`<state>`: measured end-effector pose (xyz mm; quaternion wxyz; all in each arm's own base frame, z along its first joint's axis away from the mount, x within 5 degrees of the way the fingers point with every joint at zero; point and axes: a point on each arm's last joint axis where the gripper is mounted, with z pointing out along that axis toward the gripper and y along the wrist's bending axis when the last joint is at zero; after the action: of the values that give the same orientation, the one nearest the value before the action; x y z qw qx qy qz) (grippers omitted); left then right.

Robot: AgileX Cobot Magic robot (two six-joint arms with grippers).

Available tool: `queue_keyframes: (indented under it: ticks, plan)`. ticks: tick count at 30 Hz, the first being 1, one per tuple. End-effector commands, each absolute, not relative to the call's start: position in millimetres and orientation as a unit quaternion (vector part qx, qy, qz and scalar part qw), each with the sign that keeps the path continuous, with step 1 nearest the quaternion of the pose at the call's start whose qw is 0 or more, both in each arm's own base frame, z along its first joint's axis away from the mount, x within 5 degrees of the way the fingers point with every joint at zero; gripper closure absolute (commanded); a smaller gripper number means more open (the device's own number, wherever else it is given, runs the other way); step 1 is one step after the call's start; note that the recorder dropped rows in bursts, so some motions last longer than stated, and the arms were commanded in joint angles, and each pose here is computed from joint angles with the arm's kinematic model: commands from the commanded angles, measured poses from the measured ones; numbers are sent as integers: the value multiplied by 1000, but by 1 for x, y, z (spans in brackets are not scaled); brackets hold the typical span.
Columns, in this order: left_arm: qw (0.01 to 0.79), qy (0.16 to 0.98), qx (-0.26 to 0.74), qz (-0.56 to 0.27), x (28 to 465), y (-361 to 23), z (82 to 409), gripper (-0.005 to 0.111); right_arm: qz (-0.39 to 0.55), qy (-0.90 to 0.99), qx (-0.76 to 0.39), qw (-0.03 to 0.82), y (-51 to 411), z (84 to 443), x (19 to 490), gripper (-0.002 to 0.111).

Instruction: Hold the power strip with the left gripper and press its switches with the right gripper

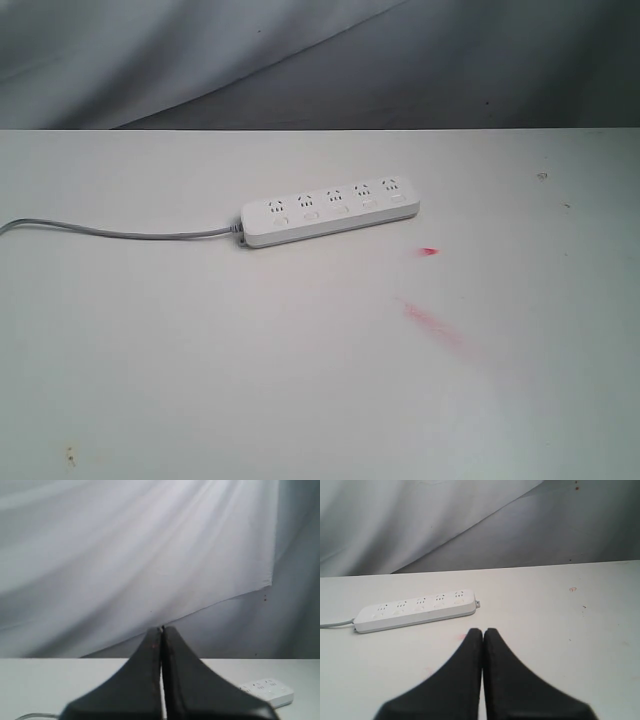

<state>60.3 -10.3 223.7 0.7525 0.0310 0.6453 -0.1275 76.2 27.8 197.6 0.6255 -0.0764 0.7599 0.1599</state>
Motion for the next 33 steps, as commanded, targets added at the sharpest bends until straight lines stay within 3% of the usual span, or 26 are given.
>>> queue_keyframes:
  ticks: [1, 5, 12, 33]
  plan:
    - [749, 647, 74, -122, 54, -14, 219, 107, 157, 760, -77, 626, 27, 196, 76, 108]
    - [715, 681, 107, -113, 53, -18, 210, 107, 157, 760, -77, 626, 27, 196, 76, 108]
    - [678, 728, 47, -93, 55, -11, 199, 107, 157, 760, -77, 626, 27, 196, 76, 108]
    - [666, 739, 43, -86, 55, -10, 196, 107, 157, 760, -77, 626, 27, 196, 76, 108]
